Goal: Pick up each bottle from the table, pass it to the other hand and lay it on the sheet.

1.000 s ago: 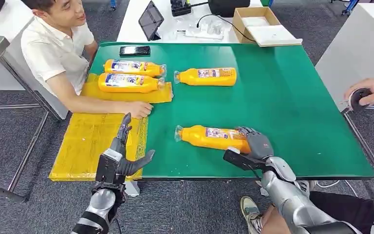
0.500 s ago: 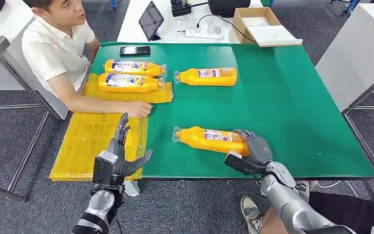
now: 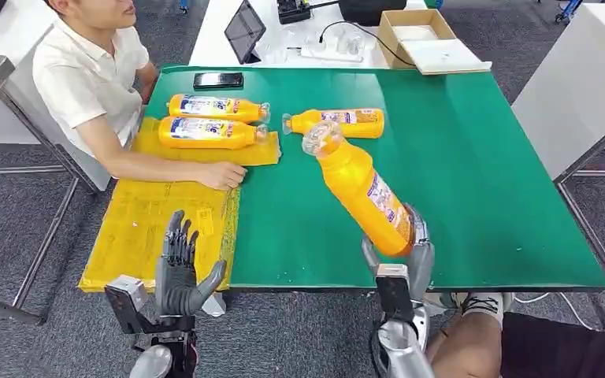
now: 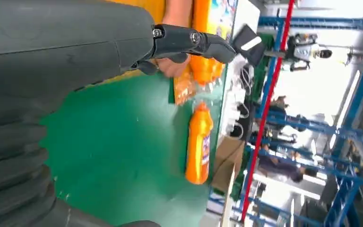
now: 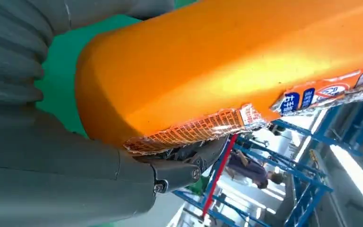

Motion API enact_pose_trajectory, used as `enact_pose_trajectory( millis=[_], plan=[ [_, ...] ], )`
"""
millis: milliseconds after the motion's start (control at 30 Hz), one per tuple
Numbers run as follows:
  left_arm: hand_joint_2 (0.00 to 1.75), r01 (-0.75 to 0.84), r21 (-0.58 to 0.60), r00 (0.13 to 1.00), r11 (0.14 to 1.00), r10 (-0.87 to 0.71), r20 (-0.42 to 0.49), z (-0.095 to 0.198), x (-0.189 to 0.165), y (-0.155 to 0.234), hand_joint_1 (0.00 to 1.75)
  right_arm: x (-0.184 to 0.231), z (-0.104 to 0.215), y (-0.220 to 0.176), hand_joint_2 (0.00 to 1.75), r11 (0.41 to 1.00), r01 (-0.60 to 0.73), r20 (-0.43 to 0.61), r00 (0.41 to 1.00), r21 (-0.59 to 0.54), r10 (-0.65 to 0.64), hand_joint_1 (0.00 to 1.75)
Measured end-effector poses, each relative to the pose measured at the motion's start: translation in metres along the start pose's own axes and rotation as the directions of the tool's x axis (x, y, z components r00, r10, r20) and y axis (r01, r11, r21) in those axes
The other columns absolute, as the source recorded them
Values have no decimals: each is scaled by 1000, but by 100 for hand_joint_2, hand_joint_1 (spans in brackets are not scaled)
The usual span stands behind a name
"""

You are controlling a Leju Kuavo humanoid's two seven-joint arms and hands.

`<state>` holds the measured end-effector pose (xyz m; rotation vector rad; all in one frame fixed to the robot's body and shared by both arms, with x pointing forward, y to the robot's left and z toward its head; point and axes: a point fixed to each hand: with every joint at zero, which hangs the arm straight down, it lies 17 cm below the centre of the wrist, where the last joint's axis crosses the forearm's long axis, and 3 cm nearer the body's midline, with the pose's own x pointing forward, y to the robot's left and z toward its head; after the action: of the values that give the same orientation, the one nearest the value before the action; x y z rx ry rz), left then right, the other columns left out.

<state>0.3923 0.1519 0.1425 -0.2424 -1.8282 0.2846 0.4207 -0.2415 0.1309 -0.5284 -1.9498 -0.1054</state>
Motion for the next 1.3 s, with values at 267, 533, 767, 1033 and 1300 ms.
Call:
enact_pose_trajectory(
  millis=[267, 533, 767, 1033, 1300],
  plan=[
    [175, -13, -115, 1000, 993, 15, 18, 18, 6, -37, 0, 24, 12, 30, 175, 992, 82, 32, 996, 98, -85, 175],
    [175, -11, -209, 1000, 978, 13, 7, 33, 3, -62, 0, 41, 35, 74, 175, 964, 101, 59, 991, 247, -119, 175],
    [175, -7, -223, 1000, 975, 8, 4, 36, 2, -64, 0, 41, 41, 82, 175, 956, 107, 54, 991, 275, -126, 175],
    [175, -54, -314, 998, 948, 58, 3, 26, 6, -90, 0, 80, 89, 161, 175, 830, 143, 88, 971, 540, -224, 175],
    [175, -144, -322, 987, 936, 159, 19, 16, 14, -97, 0, 105, 138, 213, 175, 699, 195, 40, 952, 688, -305, 175]
  ],
)
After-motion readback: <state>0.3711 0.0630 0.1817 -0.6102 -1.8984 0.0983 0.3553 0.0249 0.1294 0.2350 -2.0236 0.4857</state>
